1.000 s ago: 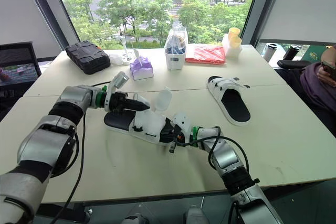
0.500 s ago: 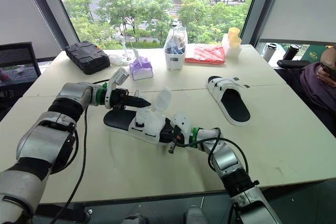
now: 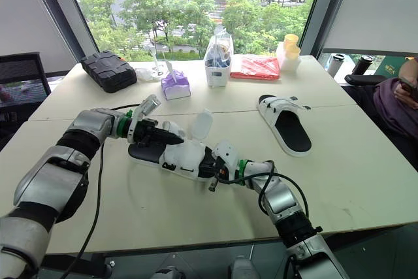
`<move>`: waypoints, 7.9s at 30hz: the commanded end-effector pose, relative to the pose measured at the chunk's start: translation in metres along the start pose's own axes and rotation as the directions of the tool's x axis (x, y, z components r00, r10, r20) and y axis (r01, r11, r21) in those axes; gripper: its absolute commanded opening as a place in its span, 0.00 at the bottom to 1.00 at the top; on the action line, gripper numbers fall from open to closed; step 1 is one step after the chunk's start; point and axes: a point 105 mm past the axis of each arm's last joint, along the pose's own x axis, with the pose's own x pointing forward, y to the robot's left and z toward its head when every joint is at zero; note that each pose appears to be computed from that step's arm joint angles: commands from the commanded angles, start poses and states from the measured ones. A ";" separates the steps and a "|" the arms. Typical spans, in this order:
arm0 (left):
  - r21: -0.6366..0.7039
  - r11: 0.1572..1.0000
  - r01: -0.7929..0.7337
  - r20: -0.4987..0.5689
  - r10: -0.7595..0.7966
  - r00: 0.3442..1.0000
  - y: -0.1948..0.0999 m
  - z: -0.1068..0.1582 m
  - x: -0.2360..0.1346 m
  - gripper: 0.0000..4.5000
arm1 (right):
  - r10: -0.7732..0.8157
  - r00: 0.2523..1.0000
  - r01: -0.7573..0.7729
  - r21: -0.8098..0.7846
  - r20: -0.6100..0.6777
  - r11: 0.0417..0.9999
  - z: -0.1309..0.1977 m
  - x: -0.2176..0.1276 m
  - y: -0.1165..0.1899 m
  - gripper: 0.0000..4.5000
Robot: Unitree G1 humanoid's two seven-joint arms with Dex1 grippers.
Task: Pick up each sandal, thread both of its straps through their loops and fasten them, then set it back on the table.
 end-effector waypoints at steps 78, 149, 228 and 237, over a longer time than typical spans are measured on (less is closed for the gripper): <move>0.166 0.936 -0.311 -0.023 0.319 0.948 -0.065 -0.079 -0.040 0.61 | 0.084 0.996 -0.084 0.009 -0.009 0.996 -0.007 0.023 0.008 0.00; 0.028 0.987 -0.159 -0.256 0.160 0.953 -0.105 -0.143 -0.067 0.01 | 0.104 0.994 -0.103 0.011 -0.022 0.995 -0.013 0.025 0.011 0.00; -0.322 0.942 -0.093 0.407 0.226 0.885 -0.039 -0.023 -0.031 0.14 | 0.091 0.995 -0.091 0.004 -0.028 0.996 -0.016 0.028 0.012 0.00; -0.079 0.954 -0.288 0.427 0.294 0.855 -0.036 0.013 -0.051 0.77 | 0.069 0.997 -0.069 0.000 -0.032 0.998 -0.017 0.021 0.007 0.00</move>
